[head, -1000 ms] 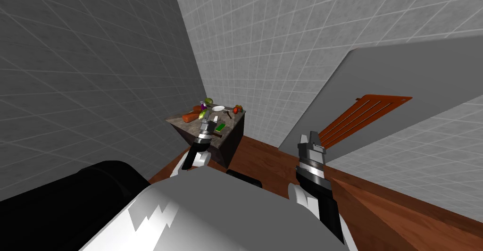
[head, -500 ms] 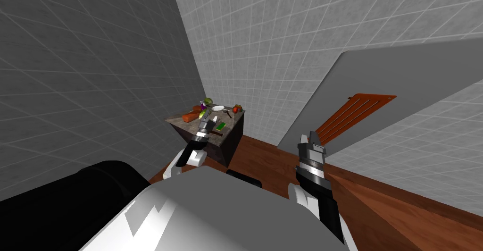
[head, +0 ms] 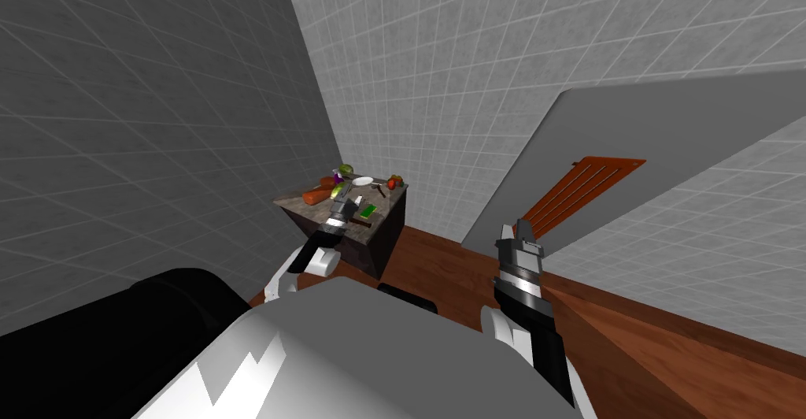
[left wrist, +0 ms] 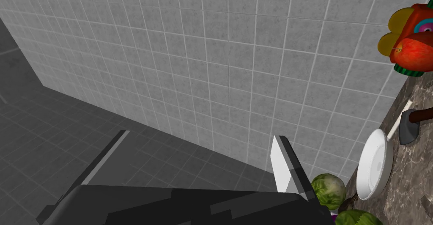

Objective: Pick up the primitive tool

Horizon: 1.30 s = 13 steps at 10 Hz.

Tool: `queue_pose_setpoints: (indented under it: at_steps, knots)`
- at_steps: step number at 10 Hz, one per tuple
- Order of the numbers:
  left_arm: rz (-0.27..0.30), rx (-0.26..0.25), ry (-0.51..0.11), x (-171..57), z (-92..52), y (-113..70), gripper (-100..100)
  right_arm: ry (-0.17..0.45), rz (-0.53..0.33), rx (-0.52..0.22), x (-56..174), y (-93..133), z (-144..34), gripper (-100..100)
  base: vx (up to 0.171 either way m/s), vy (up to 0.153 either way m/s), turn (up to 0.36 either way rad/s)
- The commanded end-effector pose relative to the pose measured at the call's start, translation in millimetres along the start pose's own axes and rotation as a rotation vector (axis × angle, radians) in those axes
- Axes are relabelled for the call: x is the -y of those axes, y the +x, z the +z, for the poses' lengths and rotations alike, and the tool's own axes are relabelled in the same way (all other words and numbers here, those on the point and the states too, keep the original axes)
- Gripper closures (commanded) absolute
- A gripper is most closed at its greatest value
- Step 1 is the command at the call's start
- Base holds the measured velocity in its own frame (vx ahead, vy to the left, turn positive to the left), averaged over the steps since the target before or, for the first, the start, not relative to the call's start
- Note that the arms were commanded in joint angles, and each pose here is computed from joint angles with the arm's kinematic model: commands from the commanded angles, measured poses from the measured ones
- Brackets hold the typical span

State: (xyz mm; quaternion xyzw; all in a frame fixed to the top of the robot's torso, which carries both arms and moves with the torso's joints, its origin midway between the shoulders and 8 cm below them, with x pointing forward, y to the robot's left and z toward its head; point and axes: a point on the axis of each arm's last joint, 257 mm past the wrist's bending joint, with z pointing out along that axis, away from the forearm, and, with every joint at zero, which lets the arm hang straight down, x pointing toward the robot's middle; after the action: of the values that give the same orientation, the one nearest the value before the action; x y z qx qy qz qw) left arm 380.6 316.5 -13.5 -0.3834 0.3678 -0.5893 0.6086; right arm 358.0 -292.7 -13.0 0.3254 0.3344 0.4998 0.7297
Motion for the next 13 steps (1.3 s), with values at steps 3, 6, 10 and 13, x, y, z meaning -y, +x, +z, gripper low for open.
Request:
queue_pose_setpoints:
  at_steps: [3,6,10,13]
  knots:
    - [-0.013,0.010,-0.086,-17,1.3,-9.1,-100,0.000,0.000,0.000,0,0,0.0,0,0.008,0.004,-0.030]
    - [-0.027,0.018,-0.169,-33,0.6,-20.3,-100,0.000,0.000,0.000,0,0,0.0,0,0.017,-0.002,-0.036]
    - [-0.032,0.035,-0.272,-57,-4.3,-28.9,-100,0.000,0.000,0.000,0,0,0.0,0,0.017,-0.002,-0.021]
    - [-0.036,0.047,-0.354,-74,-9.9,-36.4,-100,0.000,0.000,0.000,0,0,0.0,0,0.021,-0.002,-0.019]
